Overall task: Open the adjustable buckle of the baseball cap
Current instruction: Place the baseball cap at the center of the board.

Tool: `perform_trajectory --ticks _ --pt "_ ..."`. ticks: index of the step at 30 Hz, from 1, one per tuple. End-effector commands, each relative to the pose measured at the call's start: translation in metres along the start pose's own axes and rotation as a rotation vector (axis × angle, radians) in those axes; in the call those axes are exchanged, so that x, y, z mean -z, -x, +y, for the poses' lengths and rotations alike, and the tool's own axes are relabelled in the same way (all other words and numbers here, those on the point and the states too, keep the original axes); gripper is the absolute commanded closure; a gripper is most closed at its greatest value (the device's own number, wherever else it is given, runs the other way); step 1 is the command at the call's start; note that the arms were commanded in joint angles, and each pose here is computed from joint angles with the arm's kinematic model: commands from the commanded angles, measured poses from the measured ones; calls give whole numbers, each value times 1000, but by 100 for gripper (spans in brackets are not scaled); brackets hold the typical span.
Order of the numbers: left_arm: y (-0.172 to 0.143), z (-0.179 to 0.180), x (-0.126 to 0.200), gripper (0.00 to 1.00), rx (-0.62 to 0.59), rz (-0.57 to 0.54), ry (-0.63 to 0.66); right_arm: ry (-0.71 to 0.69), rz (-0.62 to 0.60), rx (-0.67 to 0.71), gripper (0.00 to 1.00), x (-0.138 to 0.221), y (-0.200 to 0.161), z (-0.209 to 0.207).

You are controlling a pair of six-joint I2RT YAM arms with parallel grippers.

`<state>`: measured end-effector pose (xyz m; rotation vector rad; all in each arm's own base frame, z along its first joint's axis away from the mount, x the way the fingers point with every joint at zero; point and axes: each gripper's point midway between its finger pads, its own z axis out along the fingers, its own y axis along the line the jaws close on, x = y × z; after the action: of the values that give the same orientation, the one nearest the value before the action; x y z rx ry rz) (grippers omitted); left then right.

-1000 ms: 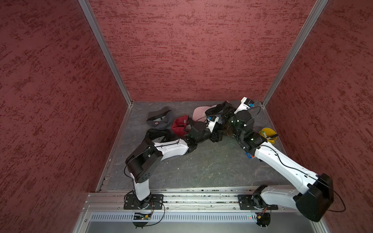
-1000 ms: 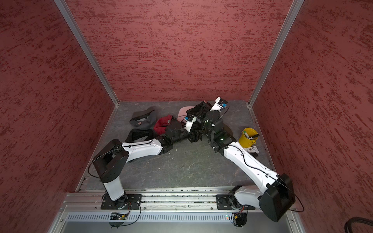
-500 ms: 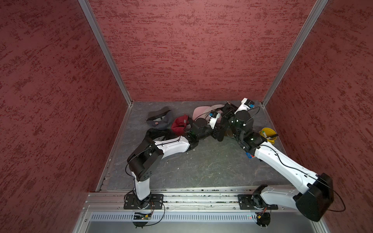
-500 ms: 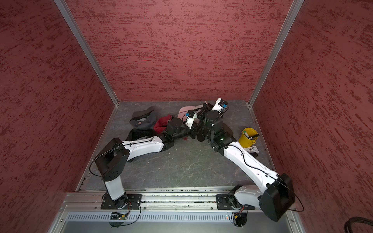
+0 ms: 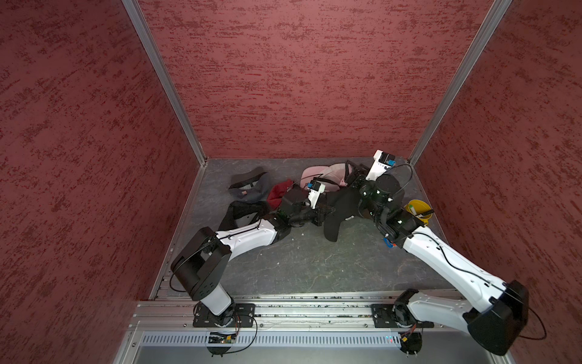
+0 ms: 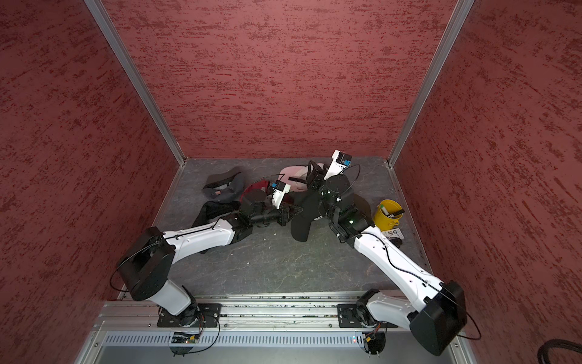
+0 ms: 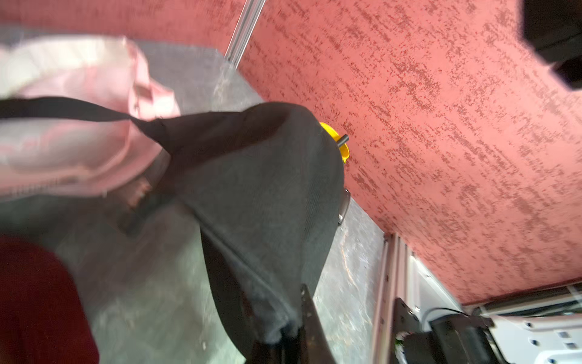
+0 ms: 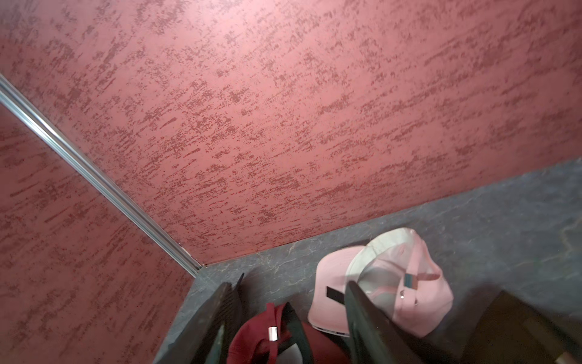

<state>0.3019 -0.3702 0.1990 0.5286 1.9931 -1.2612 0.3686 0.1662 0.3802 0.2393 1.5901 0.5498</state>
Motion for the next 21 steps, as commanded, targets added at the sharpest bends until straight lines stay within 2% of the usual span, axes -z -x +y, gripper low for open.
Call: perform_trajectory --ticks 1,10,16,21 --pt "-9 -27 9 100 99 13 -154 21 -9 106 37 12 5 1" --pt "-70 -20 -2 100 312 2 -214 -44 45 170 31 18 0 -29" --pt "-109 -8 -12 100 408 -24 -170 -36 108 164 30 20 -23 -44" --pt "-135 5 -13 100 438 -1 -101 -41 136 164 30 23 -31 -57"
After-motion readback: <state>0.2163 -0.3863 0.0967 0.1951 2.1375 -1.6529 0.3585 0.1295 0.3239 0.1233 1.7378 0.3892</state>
